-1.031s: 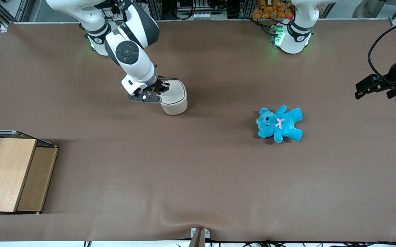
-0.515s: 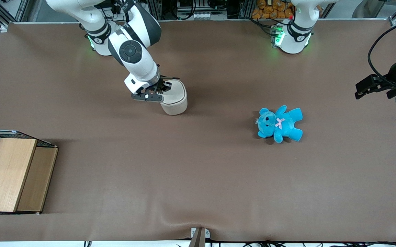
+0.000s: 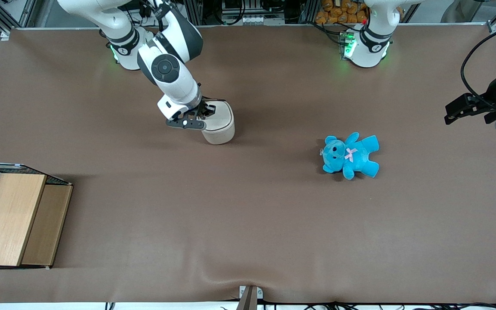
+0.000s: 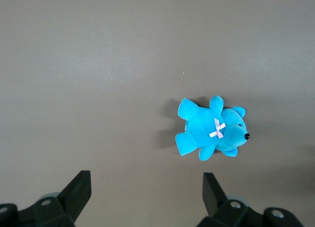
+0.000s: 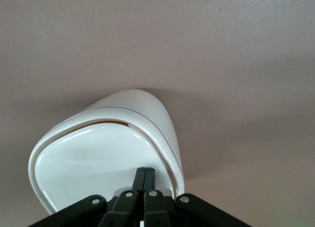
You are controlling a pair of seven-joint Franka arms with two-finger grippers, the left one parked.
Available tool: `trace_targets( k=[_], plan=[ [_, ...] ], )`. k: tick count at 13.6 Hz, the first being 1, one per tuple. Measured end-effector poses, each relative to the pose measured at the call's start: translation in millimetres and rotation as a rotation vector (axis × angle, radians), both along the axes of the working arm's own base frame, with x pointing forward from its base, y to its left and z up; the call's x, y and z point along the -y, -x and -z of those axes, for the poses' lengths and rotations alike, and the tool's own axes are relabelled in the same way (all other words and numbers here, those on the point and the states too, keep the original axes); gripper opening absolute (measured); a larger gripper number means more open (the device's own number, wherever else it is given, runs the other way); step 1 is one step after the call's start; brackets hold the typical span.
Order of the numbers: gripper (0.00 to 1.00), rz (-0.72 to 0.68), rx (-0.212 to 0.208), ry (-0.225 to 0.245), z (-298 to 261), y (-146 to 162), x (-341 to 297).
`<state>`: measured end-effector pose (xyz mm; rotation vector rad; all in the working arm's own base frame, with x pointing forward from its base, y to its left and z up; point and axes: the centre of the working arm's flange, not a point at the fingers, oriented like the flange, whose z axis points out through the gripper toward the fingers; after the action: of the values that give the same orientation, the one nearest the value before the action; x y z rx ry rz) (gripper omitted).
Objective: Open trash can with right arm
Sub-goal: 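Lift the lid edge with the right gripper, swinging the lid open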
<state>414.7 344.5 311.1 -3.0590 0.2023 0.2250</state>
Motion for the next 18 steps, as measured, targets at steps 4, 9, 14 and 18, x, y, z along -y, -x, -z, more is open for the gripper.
trace_targets(
  k=[4,9,14,18],
  plan=[
    [0.01,0.001,0.002,0.0,0,0,0],
    [0.01,0.014,-0.064,0.042,-36,-12,-8],
    [0.01,0.065,-0.042,0.021,-77,-20,-30],
    [0.02,0.143,-0.054,-0.029,-115,-17,-55]
  ],
)
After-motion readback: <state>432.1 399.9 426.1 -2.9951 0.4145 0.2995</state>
